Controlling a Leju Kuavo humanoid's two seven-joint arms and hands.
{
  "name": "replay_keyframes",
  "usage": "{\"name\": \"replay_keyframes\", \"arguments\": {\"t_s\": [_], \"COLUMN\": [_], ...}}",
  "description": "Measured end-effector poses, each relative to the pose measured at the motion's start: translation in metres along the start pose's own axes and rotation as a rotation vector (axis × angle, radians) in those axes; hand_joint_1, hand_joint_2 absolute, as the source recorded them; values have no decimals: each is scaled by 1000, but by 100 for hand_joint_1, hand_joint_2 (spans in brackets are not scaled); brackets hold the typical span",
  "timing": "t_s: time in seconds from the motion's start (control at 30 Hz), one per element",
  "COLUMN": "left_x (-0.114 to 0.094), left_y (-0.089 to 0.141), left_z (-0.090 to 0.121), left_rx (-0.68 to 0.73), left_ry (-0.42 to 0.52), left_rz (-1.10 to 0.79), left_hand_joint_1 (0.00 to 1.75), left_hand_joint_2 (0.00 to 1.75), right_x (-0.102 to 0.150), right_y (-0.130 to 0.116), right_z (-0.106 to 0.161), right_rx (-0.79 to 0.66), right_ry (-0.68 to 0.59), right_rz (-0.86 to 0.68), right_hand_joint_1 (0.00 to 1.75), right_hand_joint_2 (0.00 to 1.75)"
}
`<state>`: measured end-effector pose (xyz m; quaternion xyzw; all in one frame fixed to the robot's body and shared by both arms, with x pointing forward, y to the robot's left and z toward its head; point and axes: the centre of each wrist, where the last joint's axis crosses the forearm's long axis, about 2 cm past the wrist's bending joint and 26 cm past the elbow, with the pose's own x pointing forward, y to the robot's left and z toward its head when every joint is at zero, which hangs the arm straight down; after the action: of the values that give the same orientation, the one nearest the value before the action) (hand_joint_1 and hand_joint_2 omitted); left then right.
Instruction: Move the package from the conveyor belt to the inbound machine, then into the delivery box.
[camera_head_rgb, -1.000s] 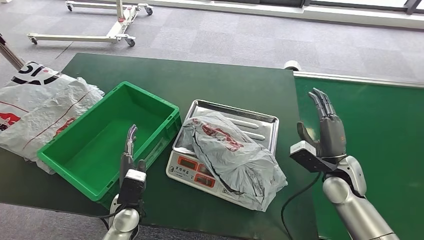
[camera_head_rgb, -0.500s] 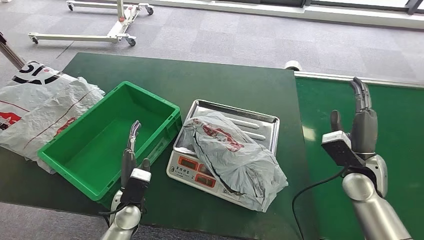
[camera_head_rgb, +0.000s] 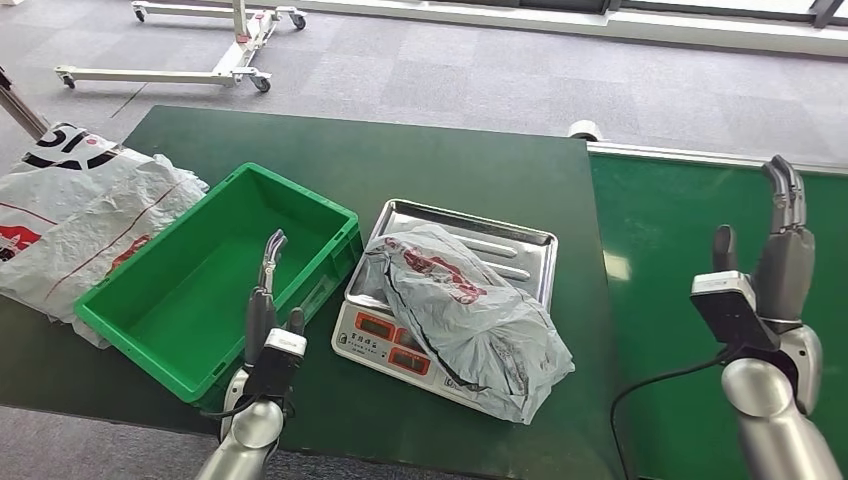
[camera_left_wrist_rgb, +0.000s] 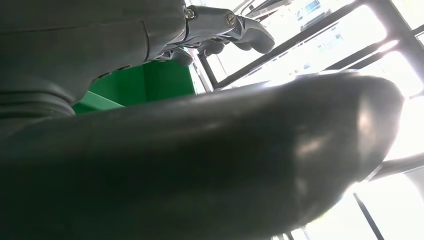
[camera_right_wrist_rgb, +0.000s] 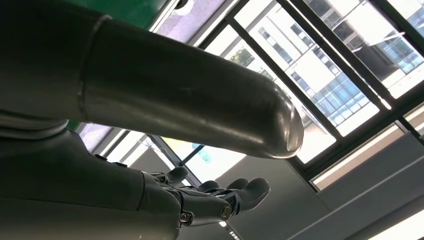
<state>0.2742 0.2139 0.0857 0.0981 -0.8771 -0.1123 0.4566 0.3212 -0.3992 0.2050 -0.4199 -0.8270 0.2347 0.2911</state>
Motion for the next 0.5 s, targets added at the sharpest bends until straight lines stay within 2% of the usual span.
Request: {"name": "replay_keyframes", "arguments": {"t_s": [0.5], "left_x": [0], "left_y": [-3], "left_z": [-4], "left_rx": [-22], "left_ry": [-9], "left_rz": [-3], "left_hand_joint_1": [0], "left_hand_joint_2": [0], "right_x": [-3], "right_y": [-11], "right_z": [10], "right_rx": [-25], "right_ry": [13], "right_rz": [20], "right_hand_joint_1": [0], "right_hand_joint_2": [0]}}
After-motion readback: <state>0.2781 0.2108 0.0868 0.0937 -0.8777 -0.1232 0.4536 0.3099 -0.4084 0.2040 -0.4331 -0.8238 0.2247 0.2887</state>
